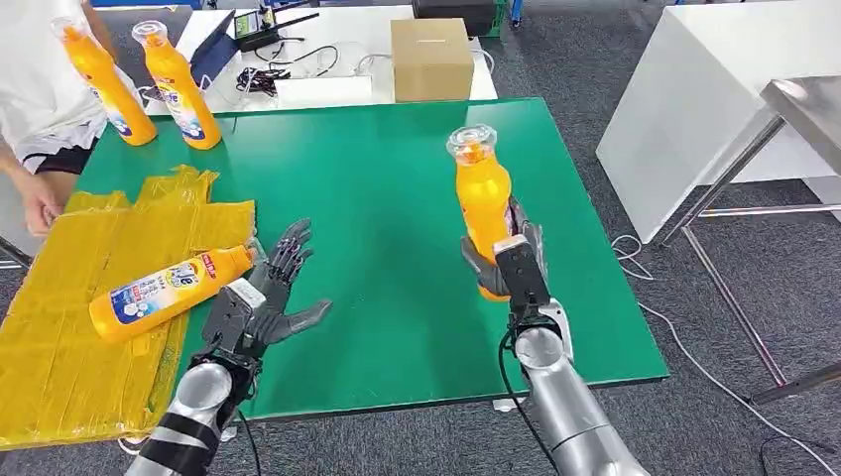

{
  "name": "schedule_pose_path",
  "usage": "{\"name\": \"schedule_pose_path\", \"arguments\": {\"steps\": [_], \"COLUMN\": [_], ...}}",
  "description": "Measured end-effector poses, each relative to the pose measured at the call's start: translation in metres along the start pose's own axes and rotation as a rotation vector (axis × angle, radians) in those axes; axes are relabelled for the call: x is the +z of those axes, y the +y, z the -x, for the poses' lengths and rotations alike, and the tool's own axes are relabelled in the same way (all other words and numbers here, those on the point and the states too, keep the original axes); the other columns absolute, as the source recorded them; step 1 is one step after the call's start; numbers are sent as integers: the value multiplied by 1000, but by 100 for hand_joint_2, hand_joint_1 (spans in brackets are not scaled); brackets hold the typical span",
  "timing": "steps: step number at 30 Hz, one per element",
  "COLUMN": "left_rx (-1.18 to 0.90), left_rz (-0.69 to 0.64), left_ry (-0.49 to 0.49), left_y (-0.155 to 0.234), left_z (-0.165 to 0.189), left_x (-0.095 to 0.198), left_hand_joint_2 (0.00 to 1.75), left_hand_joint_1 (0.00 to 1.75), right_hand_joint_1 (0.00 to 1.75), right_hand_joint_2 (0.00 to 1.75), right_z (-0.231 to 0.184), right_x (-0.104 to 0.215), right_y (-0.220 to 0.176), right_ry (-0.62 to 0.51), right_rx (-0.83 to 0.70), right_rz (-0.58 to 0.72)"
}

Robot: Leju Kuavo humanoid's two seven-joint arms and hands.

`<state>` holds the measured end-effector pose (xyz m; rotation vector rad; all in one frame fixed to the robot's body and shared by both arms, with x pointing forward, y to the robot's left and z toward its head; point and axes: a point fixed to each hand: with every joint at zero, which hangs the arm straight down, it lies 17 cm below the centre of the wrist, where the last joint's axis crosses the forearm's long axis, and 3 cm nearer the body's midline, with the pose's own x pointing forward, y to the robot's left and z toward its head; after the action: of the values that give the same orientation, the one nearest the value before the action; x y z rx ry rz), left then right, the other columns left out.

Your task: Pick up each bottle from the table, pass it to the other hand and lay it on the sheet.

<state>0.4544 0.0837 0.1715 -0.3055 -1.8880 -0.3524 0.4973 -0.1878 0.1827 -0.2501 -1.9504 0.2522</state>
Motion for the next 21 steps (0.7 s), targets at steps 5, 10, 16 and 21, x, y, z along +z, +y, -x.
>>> {"name": "schedule_pose_path", "arguments": {"steps": [5, 10, 16, 21], "left_rx": [-4, 13, 51, 97], "left_rz": [9, 19, 41, 39], "left_ry": [-3, 4, -8, -11], "left_y": [-1, -3, -7, -7], "left_z": [-1, 0, -6, -10], "left_x": [-2, -3, -11, -15], "left_hand_joint_2": [175, 175, 175, 175], "left_hand_joint_1": [0, 0, 0, 0], "right_hand_joint_1": [175, 175, 175, 175], "right_hand_joint_2": [175, 175, 175, 175], "right_z": [-3, -14, -51, -77], "right_x": [-2, -2, 0, 12], "right_y": [2, 14, 67, 119], "right_ry": [-6, -38, -136, -218], "right_rx": [-12, -76, -148, -102], "right_rz": [2, -32, -169, -313]}}
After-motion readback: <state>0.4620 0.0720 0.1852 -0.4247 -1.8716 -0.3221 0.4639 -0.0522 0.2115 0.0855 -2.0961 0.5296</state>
